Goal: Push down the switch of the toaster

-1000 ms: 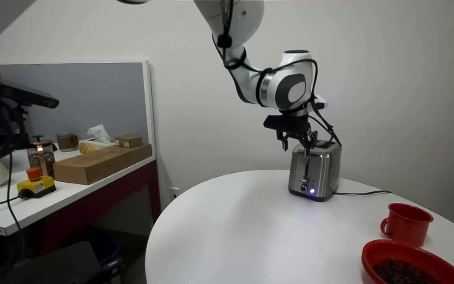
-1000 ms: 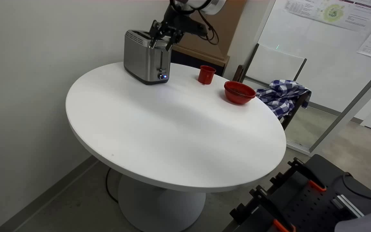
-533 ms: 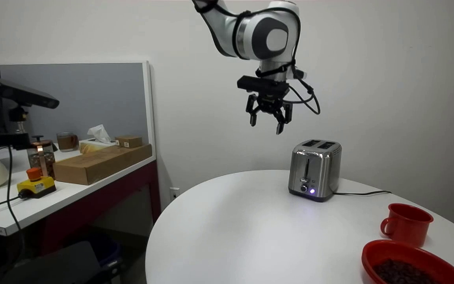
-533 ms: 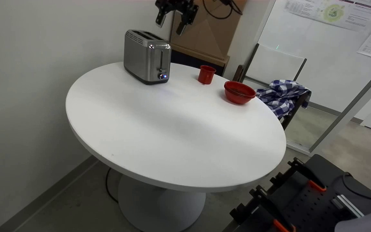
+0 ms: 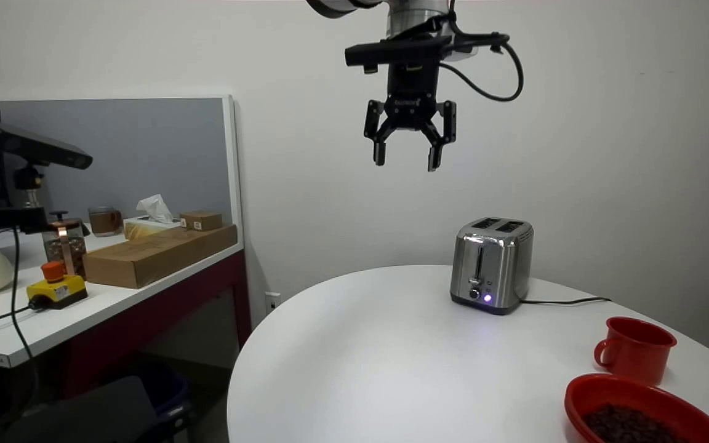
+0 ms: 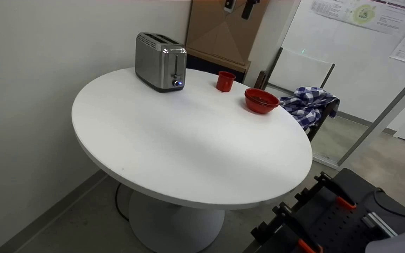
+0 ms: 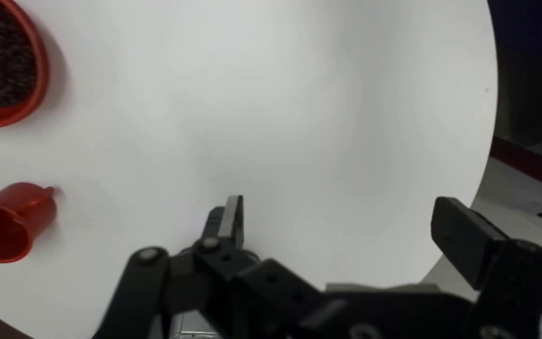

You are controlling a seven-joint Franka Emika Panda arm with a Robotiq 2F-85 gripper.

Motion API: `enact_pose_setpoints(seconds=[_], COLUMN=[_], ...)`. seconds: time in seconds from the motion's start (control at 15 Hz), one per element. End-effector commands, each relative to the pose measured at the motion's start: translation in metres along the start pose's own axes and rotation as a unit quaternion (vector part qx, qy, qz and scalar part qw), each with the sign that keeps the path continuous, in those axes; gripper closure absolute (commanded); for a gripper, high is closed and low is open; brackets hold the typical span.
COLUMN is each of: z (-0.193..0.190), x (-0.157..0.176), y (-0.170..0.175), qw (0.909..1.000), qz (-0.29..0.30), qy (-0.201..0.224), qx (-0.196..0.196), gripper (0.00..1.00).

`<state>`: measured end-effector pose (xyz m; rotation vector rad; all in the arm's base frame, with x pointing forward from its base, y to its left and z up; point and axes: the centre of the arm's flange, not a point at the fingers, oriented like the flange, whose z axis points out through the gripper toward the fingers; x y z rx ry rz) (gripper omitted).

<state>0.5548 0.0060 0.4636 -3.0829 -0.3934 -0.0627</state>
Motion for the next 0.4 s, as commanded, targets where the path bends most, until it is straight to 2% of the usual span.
enact_pose_setpoints(seconds=[0.0,0.33], z=[-0.0046,-0.005], x=[-0.0069,-0.0168], y=[0.0005,-0.0027], qw=[0.9999,0.9998], qz=[-0.003,-0.007], qy=[0.0,-0.004], qx=[-0.01,-0.017], gripper=[0.0,0.0])
